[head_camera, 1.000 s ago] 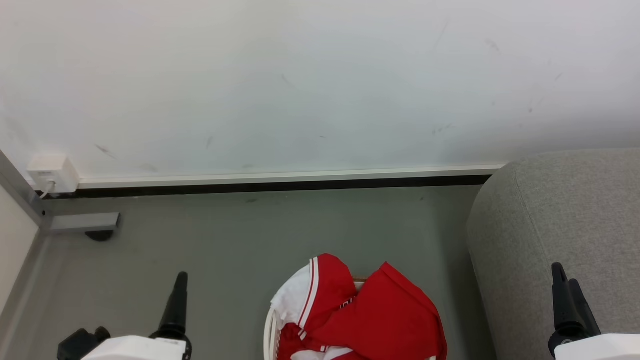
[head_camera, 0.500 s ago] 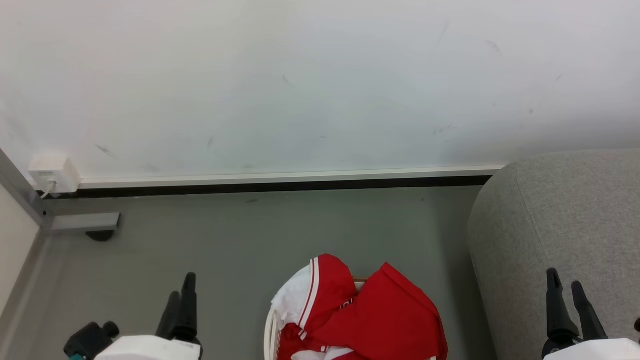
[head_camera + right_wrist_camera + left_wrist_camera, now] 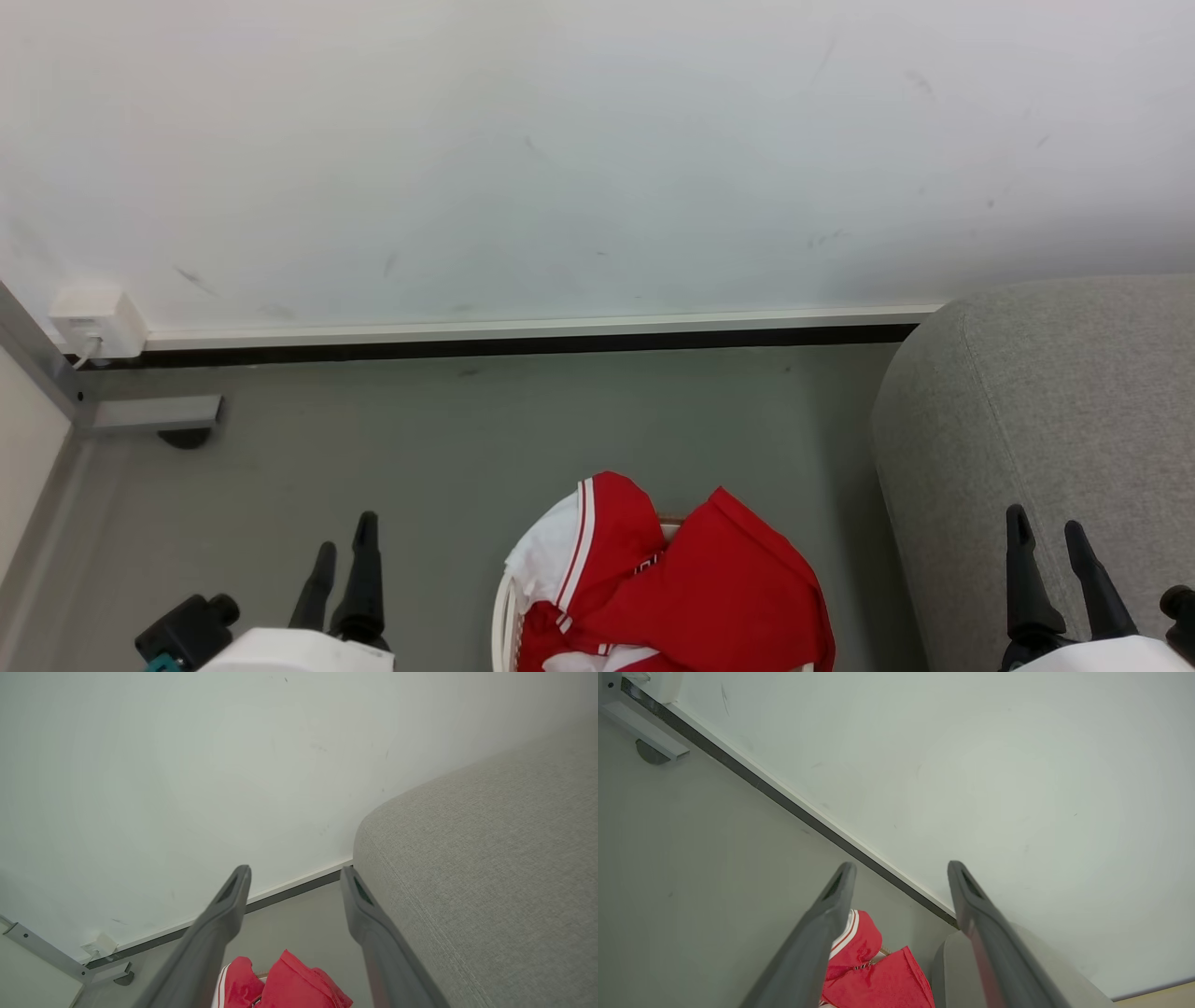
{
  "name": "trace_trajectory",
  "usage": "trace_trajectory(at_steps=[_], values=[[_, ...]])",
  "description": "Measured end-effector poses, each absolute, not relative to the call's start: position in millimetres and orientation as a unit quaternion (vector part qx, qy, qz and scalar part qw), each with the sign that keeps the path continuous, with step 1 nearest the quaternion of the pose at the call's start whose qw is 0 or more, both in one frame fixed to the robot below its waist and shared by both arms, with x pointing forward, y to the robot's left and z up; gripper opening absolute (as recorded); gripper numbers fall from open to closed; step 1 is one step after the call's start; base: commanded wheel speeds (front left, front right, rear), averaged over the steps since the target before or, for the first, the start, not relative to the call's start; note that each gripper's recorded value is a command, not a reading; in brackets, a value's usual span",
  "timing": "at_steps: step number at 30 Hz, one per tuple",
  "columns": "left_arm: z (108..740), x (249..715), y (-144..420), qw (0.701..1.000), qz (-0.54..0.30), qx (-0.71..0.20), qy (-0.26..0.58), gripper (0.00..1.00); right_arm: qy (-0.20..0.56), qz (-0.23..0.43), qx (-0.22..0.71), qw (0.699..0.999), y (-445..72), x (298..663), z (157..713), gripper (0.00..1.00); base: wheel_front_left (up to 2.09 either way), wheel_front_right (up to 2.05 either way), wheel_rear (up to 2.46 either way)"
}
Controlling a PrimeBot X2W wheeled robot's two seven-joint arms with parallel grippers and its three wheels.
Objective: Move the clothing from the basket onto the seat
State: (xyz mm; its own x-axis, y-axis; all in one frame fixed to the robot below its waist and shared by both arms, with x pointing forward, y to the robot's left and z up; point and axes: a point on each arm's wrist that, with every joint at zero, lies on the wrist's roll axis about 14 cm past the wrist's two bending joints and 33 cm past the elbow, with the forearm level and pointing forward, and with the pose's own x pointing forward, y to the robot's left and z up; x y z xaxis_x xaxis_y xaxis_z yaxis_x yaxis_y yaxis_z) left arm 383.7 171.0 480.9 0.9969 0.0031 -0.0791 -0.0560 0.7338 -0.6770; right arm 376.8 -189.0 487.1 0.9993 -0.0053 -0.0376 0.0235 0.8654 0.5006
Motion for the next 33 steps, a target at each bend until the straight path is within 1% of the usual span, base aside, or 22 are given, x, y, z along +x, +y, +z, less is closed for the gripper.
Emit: trace_trajectory(at_steps=[17,33], values=[[481.9,383.5,166.6,0.961,0.004,-0.276,0.028,1.0,0.009,0.002,0.172,0.985,-187.7,376.0,488.1,1.0,0.0,0.0,0.0],[477.8,381.9,161.2,0.98,-0.011,-0.195,0.026,1.0,0.005,-0.002,0.144,0.99,-191.1,374.1,484.6,1.0,0.0,0.0,0.0]])
